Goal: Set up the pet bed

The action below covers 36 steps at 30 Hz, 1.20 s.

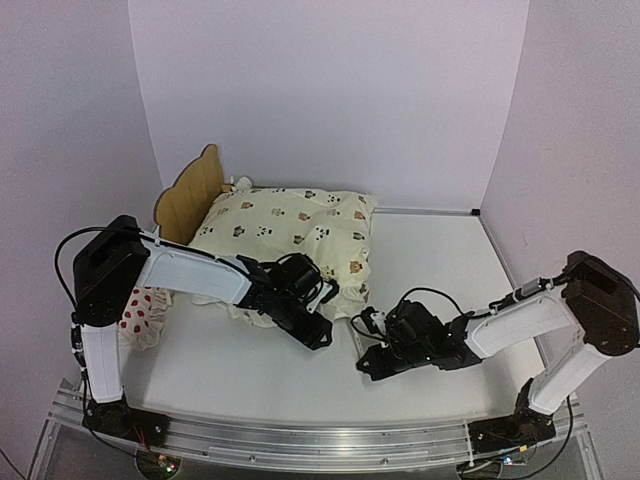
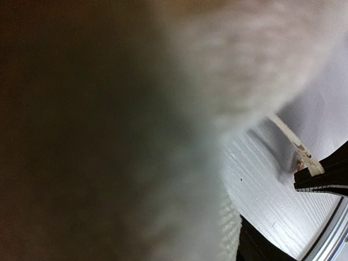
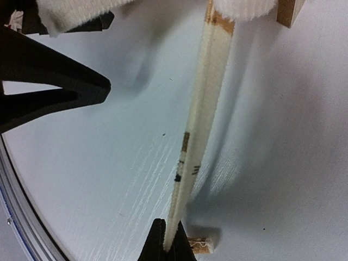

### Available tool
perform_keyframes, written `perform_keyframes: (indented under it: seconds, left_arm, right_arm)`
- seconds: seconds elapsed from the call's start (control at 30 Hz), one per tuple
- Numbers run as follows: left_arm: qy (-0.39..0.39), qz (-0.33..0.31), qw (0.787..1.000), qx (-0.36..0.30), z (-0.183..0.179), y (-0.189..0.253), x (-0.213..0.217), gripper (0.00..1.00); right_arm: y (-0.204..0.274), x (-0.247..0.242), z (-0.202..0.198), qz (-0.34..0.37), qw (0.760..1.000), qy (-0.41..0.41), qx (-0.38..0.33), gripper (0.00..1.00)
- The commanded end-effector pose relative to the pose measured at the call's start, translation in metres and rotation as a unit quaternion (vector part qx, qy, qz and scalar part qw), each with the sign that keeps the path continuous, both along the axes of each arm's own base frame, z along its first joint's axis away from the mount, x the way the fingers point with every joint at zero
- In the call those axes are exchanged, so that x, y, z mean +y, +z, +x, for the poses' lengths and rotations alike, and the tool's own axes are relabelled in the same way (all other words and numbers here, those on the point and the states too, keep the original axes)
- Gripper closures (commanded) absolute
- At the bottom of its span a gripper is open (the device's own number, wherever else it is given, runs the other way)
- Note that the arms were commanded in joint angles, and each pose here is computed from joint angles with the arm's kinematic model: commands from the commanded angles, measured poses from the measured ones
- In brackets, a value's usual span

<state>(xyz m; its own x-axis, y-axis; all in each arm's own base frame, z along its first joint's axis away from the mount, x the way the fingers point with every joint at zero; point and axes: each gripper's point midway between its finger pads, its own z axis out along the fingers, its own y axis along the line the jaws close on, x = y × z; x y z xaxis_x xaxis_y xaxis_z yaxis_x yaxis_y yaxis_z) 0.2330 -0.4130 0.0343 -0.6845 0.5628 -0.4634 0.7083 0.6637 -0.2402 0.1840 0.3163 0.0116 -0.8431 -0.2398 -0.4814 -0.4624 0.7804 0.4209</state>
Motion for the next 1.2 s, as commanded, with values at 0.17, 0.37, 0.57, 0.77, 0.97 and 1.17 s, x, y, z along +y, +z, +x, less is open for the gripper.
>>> perform_keyframes:
  seconds: [0.17, 0.37, 0.57, 0.77, 0.97, 1.17]
  left_arm:
    - [0.089, -0.001, 0.981, -0.170, 0.064, 0.069, -0.005, 0.32]
    - [0.112, 0.001, 0.967, -0.229, 0.083, 0.111, 0.001, 0.35]
    - [0.137, -0.010, 0.960, -0.246, 0.087, 0.137, 0.008, 0.37]
    - [0.160, -0.023, 0.956, -0.245, 0.081, 0.149, 0.022, 0.36]
    - [0.142, -0.053, 0.968, -0.199, 0.058, 0.152, 0.026, 0.30]
    - [0.135, -0.047, 0.977, -0.155, 0.024, 0.138, 0.044, 0.23]
  right_arm:
    - [-0.010, 0.009, -0.009, -0.018, 0.999, 0.025, 0.034, 0.96]
    - [-0.008, 0.013, -0.009, -0.020, 0.999, 0.033, 0.034, 0.77]
    - [0.006, 0.011, -0.005, -0.031, 0.999, 0.041, 0.016, 0.60]
    - [0.035, 0.004, -0.001, -0.045, 0.998, 0.052, -0.014, 0.49]
    - [0.075, 0.000, 0.010, -0.040, 0.996, 0.049, -0.069, 0.41]
    - [0.094, -0.013, 0.035, -0.059, 0.990, -0.009, -0.129, 0.46]
